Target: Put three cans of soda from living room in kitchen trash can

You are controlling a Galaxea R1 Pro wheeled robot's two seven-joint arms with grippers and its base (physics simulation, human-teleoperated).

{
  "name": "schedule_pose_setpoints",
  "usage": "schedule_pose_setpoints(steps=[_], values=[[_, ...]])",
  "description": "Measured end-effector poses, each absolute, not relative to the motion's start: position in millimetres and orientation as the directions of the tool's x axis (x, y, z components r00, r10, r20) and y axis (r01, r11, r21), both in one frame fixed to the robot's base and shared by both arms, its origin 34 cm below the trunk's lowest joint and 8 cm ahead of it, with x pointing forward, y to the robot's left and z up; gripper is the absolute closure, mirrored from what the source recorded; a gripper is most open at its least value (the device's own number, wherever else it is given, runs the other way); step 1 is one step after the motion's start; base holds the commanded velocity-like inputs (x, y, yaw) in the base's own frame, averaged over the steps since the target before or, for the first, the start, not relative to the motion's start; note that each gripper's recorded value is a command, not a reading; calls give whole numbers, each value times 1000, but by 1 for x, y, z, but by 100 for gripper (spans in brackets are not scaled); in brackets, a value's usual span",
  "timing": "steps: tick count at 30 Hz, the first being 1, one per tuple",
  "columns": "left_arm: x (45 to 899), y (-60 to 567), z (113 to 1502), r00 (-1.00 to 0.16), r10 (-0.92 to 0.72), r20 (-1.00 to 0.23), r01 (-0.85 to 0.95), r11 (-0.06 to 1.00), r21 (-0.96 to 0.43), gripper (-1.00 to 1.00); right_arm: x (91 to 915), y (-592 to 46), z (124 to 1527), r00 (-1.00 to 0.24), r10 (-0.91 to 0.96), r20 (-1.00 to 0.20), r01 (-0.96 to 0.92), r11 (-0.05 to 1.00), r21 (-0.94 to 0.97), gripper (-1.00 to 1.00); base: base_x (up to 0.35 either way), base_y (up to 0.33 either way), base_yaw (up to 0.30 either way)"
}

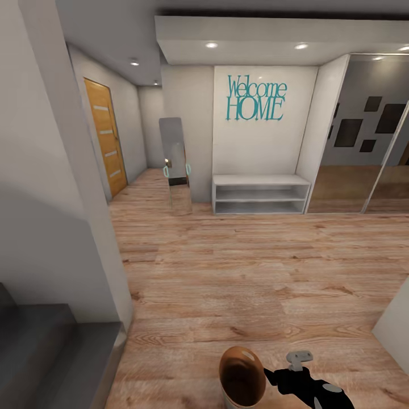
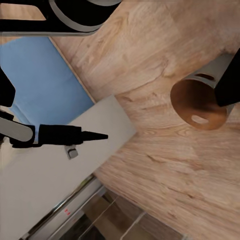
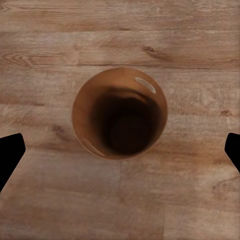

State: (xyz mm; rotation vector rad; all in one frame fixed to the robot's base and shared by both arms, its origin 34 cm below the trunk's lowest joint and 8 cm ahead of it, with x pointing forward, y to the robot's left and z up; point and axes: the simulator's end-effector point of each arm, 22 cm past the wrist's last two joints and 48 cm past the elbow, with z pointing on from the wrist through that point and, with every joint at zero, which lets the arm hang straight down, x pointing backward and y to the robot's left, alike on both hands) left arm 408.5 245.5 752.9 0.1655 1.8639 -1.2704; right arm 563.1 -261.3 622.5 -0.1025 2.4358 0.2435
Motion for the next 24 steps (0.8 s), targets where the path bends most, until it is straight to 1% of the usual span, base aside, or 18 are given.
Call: schedule_pose_setpoints(steps=[17,24], values=[[412,256,758,-605,-343,-718,534,495,-686,-100,563,-261,623,-767,-10,-641,-137,979,148,-100,2,0,0],[412,256,757,-606,-343,-718,533,496,-686,-100,563,-261,623,-767,-11,-641,-137,979,148,-100,172,0,0]])
